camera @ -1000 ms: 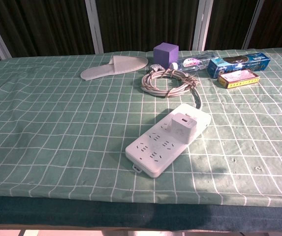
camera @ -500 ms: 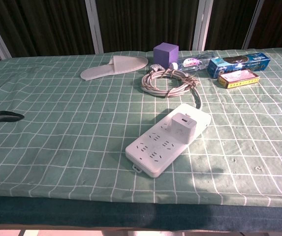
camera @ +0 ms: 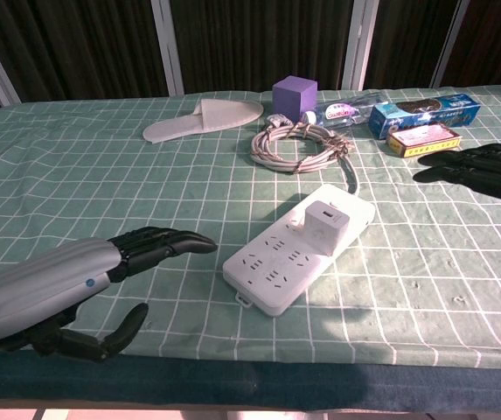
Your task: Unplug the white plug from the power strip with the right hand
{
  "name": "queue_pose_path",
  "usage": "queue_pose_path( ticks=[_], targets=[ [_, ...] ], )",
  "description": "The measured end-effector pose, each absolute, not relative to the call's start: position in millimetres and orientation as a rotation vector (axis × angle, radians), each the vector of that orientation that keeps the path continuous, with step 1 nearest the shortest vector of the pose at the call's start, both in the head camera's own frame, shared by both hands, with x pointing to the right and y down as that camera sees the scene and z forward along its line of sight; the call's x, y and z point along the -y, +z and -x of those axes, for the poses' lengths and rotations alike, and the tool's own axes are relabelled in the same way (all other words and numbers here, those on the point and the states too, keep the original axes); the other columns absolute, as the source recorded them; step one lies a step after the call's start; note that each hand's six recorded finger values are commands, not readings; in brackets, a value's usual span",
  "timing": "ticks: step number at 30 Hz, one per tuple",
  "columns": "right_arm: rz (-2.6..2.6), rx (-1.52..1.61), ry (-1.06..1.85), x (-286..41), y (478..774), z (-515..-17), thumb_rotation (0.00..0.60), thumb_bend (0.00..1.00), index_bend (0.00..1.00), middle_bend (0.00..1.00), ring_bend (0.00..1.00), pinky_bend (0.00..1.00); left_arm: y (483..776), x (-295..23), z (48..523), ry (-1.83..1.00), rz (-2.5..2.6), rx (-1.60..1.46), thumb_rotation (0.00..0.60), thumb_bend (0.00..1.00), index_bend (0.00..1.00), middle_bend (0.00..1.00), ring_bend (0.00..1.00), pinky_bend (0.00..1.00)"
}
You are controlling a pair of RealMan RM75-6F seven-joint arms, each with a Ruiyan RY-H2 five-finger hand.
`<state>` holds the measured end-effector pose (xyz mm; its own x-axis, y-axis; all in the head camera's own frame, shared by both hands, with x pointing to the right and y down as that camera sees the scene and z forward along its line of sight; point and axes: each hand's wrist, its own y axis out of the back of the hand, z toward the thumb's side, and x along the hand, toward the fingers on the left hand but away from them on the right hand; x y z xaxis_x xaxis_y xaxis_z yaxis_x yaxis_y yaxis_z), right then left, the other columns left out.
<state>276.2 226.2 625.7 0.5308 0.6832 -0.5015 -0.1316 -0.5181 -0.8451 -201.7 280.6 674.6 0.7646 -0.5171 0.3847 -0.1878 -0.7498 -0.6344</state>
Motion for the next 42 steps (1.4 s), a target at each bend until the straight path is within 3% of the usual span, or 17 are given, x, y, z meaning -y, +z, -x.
queue_pose_path(
  ticks=[19,42],
  targets=[
    [1.886,0.363,1.153,-203,679,-209,0.600,0.15,0.00,0.00,0.00,0.00,728,-269,124,-0.791,2.322,-0.462,0.600,0.72,0.00,0.00,0.00,0.02],
    [1.778,0.303,1.094,-192,699,-168,0.600,0.19,0.01,0.03,0.00,0.05,742,-291,119,-0.807,2.280,-0.326,0.600,0.72,0.00,0.01,0.00,0.02]
  ],
)
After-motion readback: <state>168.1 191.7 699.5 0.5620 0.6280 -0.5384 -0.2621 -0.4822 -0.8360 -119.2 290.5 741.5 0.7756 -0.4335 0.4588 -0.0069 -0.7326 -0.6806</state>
